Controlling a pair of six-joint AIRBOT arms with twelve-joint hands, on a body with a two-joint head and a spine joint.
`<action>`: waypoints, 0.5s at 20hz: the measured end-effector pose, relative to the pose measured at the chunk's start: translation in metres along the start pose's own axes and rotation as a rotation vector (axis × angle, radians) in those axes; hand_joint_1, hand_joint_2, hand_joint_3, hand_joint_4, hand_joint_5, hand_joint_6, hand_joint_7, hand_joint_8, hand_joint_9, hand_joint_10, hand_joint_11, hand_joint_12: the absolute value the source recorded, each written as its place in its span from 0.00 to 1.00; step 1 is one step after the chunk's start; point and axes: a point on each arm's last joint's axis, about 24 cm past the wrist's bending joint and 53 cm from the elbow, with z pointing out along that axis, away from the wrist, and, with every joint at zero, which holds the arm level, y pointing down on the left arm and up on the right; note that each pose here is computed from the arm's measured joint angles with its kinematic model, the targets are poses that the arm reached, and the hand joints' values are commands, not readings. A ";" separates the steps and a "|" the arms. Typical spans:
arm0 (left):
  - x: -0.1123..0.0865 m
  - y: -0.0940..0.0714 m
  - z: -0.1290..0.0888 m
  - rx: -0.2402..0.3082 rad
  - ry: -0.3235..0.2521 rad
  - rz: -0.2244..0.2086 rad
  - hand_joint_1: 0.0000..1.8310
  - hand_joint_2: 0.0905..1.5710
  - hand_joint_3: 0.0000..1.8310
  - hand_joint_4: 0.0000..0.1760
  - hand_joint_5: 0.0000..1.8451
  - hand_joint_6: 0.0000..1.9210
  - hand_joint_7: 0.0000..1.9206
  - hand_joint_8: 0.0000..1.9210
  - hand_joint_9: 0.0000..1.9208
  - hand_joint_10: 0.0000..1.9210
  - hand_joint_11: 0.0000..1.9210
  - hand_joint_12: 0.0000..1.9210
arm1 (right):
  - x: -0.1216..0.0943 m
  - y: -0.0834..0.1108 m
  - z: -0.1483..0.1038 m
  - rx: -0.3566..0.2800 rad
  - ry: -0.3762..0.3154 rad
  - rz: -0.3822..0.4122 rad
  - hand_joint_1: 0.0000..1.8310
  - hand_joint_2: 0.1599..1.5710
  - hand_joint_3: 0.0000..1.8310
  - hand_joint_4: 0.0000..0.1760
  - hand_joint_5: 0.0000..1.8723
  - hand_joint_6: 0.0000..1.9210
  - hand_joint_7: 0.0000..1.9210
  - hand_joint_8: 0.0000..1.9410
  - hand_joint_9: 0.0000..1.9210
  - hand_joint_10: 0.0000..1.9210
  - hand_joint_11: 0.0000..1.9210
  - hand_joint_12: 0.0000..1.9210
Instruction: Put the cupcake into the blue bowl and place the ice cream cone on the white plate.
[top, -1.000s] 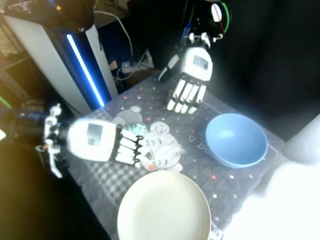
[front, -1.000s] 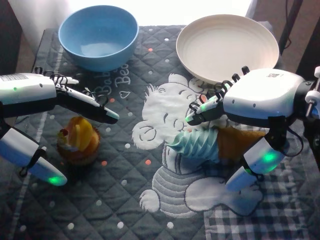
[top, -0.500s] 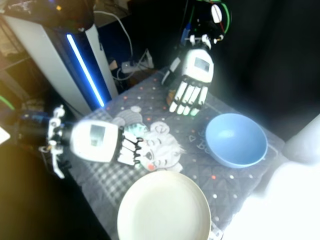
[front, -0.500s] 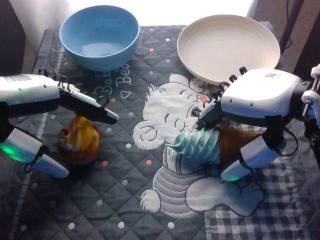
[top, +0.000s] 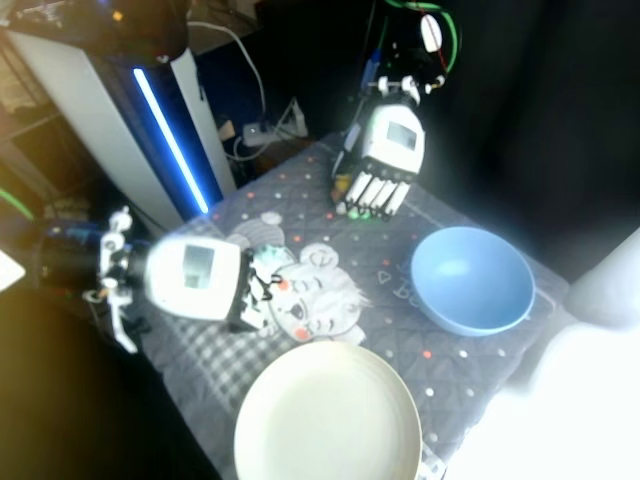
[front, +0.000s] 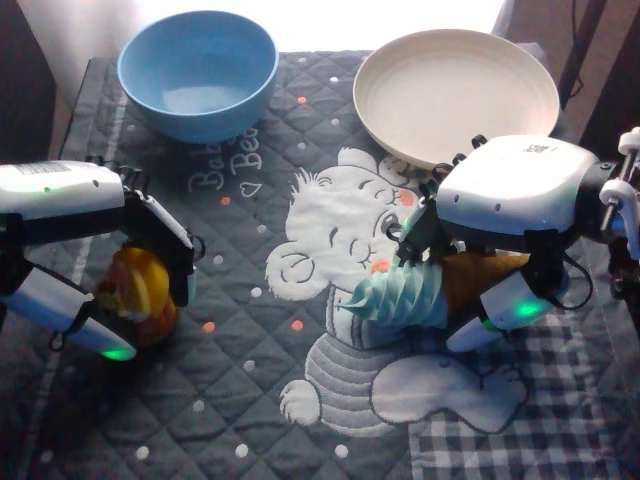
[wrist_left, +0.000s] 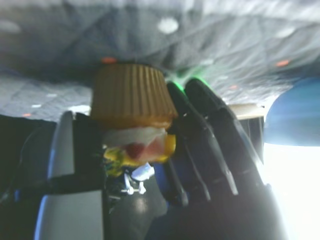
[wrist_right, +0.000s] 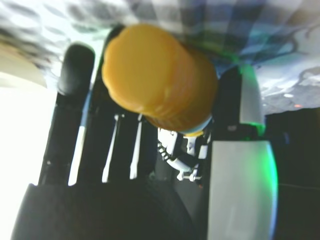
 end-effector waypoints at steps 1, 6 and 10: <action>-0.003 0.001 -0.001 -0.001 -0.009 -0.004 0.75 0.67 0.00 0.00 0.57 0.45 0.55 0.43 0.47 0.60 0.35 0.65 | -0.001 0.000 0.000 0.000 -0.004 0.006 0.69 0.64 0.00 0.00 0.53 0.45 0.65 0.32 0.71 0.09 0.48 0.62; -0.016 0.004 -0.004 -0.003 -0.065 -0.020 0.76 0.66 0.00 0.00 0.62 0.31 0.54 0.42 0.51 0.61 0.41 0.70 | -0.010 0.006 -0.002 -0.033 -0.041 0.044 0.69 0.66 0.00 0.00 0.50 0.49 0.61 0.41 0.69 0.10 0.39 0.70; -0.043 0.003 -0.016 0.030 -0.142 -0.078 0.70 0.62 0.00 0.00 0.70 0.18 0.64 0.36 0.63 0.34 0.50 0.66 | -0.037 0.015 -0.014 -0.069 -0.105 0.025 0.68 0.65 0.00 0.00 0.53 0.50 0.60 0.38 0.61 0.08 0.26 0.64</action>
